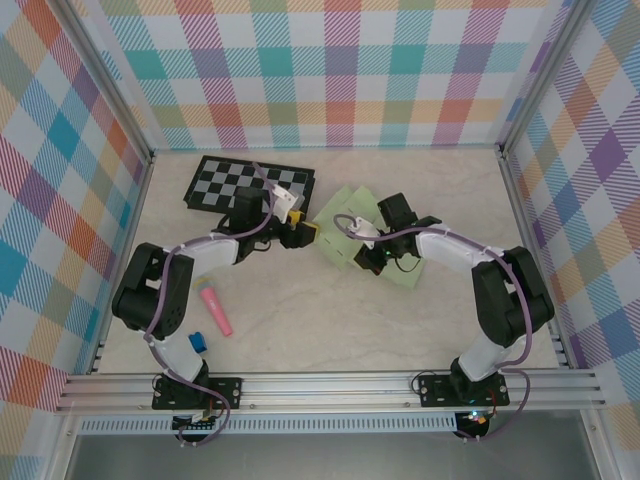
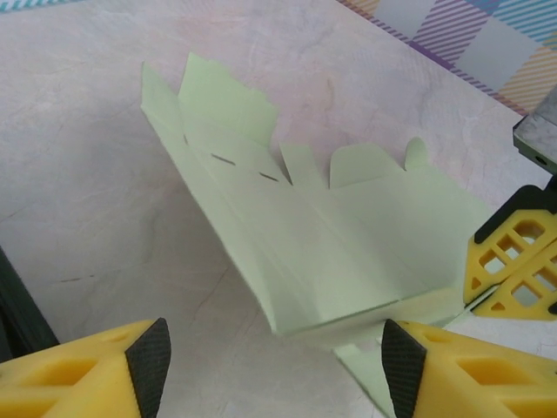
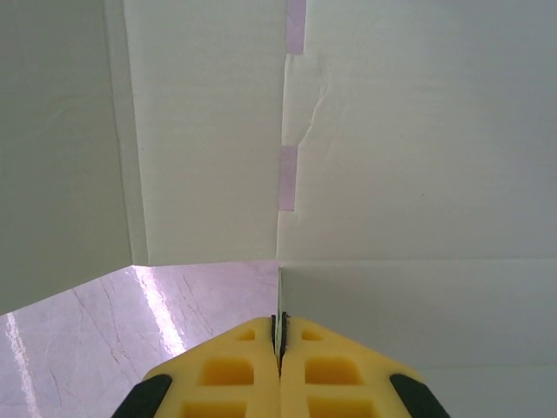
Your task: Fold the paper box
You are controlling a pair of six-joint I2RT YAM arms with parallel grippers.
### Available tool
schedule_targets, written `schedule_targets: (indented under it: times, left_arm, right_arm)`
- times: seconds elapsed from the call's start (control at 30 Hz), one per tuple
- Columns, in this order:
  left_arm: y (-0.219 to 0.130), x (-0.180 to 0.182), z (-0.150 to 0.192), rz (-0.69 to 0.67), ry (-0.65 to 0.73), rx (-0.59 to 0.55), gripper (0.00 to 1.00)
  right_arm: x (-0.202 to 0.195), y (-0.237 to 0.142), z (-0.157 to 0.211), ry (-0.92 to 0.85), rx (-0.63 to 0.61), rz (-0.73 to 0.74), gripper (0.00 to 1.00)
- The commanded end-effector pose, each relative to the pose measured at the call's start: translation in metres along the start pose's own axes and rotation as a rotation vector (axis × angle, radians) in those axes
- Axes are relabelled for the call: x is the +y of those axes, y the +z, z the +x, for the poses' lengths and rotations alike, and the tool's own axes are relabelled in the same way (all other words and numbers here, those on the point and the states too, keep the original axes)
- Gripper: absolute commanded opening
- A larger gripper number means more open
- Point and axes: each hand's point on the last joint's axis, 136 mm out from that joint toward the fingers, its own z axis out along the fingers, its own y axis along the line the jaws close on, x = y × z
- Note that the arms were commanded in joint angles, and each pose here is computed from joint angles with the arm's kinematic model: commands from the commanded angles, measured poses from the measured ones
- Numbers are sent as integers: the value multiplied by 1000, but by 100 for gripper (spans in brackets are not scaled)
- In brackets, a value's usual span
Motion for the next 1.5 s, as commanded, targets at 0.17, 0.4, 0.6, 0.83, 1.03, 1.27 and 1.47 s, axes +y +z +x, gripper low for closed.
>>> schedule_targets:
  times: [0.17, 0.4, 0.6, 0.83, 1.03, 1.27, 1.47]
  left_arm:
    - [14, -31, -3, 178, 51, 34, 52]
    - [14, -39, 2, 224, 53, 53, 38]
    - [21, -40, -4, 237, 60, 57, 29]
    - [26, -37, -19, 222, 78, 36, 31]
    - [33, -50, -11, 254, 175, 83, 25]
    - [45, -57, 4, 244, 247, 132, 13]
    - [51, -59, 5, 241, 280, 137, 10]
  right_arm:
    - [8, 5, 4, -36, 14, -29, 5]
    - [4, 6, 2, -43, 10, -7, 6]
    - [10, 9, -1, -65, 16, -7, 7]
    - [10, 12, 3, -78, 31, 10, 7]
    - [-3, 16, 3, -57, 51, 76, 10]
    - [-21, 12, 3, -10, 42, 190, 33]
    - [-19, 2, 1, -4, -11, 204, 45]
